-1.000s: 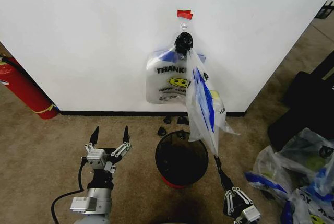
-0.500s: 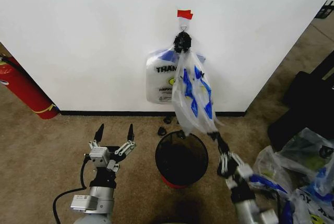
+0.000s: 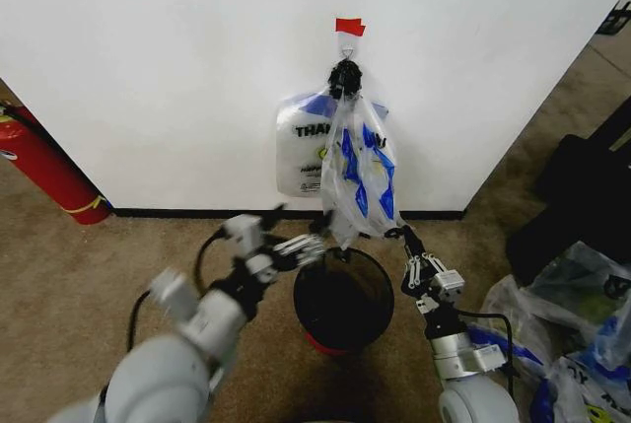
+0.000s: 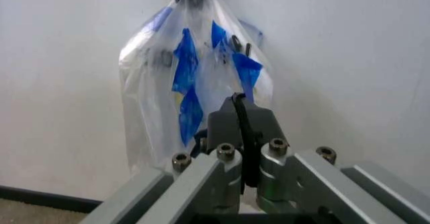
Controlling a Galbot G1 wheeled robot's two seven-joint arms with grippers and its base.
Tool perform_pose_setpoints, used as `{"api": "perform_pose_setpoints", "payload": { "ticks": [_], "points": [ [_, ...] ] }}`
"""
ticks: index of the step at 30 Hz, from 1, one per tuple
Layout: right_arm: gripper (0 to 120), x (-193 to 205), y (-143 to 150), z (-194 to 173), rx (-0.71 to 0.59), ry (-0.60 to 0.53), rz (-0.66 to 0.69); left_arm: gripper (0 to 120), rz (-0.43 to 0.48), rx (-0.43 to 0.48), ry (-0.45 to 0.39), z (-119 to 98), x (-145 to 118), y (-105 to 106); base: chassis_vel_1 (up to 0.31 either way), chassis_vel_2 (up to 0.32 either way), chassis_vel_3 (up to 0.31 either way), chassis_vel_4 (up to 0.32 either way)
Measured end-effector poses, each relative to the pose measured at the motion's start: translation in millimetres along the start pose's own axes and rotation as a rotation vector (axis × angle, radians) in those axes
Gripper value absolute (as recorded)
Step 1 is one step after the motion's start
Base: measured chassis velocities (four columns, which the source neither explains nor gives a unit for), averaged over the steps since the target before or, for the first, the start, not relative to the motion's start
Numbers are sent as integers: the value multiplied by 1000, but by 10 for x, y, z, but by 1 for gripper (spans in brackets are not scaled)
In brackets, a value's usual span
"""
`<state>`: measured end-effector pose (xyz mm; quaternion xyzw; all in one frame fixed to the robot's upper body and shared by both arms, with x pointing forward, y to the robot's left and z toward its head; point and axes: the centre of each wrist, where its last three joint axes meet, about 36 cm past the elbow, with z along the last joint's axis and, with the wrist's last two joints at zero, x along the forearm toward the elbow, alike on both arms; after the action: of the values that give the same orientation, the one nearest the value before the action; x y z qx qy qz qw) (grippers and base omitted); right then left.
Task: Pick up the garbage bag from the wall and place it over the trash bin.
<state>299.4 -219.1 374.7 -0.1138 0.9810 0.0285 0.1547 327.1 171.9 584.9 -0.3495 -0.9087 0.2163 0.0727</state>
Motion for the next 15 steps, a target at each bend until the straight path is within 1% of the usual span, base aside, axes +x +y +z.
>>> {"api": "perform_pose_setpoints", "payload": {
  "ticks": [3, 5, 6, 7, 9, 11, 12, 15],
  "points": [
    [0, 12, -2, 2, 1, 3, 7, 100, 4, 49, 15, -161, -413, 153, 0, 0, 0, 0],
    [0, 32, -1, 7, 1, 9, 10, 100, -7, 44, 24, -165, -693, 282, 0, 0, 0, 0],
    [0, 32, -1, 7, 1, 9, 10, 100, -7, 44, 24, -165, -693, 282, 0, 0, 0, 0],
    [0, 38, -5, 7, 2, 10, 11, 100, -7, 27, 31, -133, -787, 326, 0, 0, 0, 0],
    [0, 54, -35, 3, 10, 14, 13, 100, -4, -43, 55, 3, -962, 419, 0, 0, 0, 0],
    [0, 64, -72, -6, 18, 15, 14, 100, 8, -95, 81, 131, -1045, 454, 0, 0, 0, 0],
    [0, 64, -72, -6, 18, 15, 14, 100, 8, -95, 81, 131, -1045, 454, 0, 0, 0, 0],
    [0, 81, -134, -32, 29, 16, 16, 100, 9, -178, 113, 297, -1162, 498, 0, 0, 0, 0]
  ]
}}
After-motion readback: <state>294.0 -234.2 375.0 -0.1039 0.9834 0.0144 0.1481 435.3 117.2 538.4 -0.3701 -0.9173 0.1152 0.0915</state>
